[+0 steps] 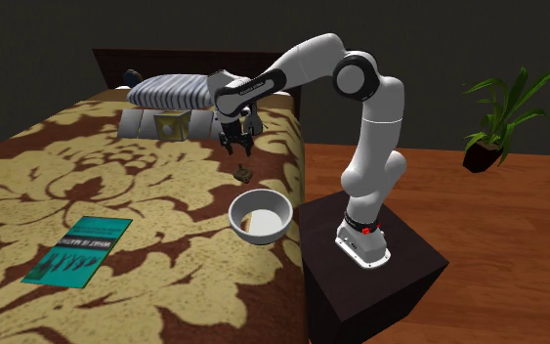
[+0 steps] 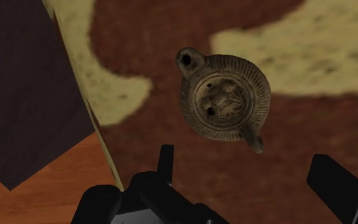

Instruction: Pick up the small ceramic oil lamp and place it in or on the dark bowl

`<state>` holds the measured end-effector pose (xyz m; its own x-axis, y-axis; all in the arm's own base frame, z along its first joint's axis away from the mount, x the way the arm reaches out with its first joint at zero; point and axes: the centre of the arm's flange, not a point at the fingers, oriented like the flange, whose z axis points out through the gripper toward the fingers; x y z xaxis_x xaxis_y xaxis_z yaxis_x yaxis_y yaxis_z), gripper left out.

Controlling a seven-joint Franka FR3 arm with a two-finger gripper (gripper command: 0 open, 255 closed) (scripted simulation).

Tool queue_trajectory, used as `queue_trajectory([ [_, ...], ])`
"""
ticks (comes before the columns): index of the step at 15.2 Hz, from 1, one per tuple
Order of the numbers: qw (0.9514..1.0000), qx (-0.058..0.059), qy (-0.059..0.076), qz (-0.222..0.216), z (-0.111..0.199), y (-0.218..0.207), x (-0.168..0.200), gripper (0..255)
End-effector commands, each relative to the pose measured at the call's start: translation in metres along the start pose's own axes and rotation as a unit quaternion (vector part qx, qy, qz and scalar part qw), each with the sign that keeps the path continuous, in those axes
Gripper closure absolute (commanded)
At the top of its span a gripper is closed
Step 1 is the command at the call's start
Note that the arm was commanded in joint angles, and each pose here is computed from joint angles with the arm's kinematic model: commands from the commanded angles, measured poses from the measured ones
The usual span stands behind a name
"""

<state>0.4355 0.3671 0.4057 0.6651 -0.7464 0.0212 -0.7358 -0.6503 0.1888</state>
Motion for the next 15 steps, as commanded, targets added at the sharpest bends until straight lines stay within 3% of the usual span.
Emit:
queue_trajectory([
  [1,1.0000,0.000,0.000,0.000,0.0038,0.0001,0.0006,0],
  [7,1.0000,0.000,0.000,0.000,0.0038,0.0001,0.0006,0],
  [8,1.0000,0.000,0.000,0.000,0.0038,0.0001,0.0006,255],
  [15,1.0000,0.000,0.000,0.000,0.0038,0.0001,0.0006,255],
])
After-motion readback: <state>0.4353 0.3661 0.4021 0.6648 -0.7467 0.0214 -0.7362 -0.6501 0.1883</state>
